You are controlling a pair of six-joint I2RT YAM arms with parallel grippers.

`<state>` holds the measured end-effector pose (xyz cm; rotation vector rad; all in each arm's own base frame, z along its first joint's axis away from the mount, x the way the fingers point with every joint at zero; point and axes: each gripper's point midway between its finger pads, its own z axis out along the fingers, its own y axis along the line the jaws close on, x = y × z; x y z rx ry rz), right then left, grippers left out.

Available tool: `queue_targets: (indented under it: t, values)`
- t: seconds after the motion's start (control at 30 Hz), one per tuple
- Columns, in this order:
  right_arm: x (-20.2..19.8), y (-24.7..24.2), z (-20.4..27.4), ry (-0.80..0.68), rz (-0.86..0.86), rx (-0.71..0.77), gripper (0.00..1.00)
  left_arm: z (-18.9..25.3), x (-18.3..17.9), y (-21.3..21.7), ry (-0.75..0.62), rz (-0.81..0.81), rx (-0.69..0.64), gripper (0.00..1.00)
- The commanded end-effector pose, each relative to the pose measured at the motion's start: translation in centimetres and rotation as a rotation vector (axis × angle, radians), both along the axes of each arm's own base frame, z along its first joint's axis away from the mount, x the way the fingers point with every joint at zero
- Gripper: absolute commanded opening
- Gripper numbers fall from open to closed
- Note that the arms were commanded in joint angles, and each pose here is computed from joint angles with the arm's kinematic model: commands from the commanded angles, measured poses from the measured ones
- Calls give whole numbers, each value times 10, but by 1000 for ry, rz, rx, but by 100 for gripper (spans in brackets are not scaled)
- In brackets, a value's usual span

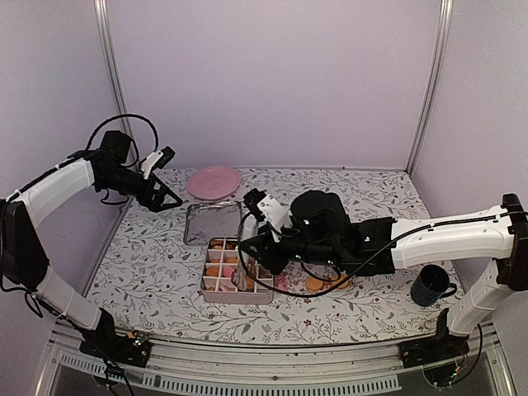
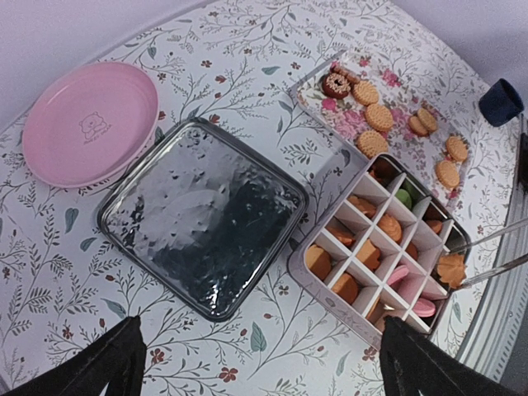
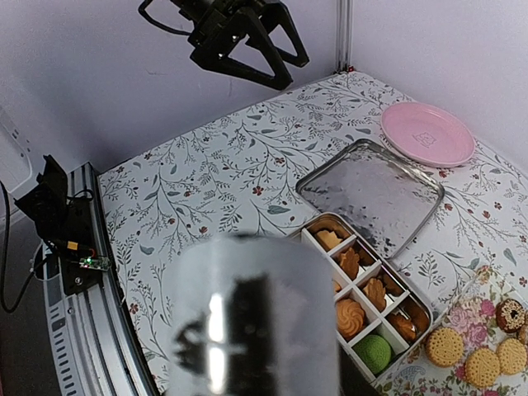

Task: Pack the cookies
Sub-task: Place the fake cookies in the empty pocket of the box.

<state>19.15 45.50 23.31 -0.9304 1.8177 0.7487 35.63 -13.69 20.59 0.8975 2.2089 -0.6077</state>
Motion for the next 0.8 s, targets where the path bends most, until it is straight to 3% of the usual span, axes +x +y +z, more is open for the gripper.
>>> queue_targets:
  t: [0.0, 0.77]
  values:
    - [1, 2, 7, -9, -6, 29, 32, 11, 1, 3, -39, 1, -3, 99]
    - [-3, 2, 11, -4, 20, 42, 39, 15, 0, 3, -49, 3, -6, 99]
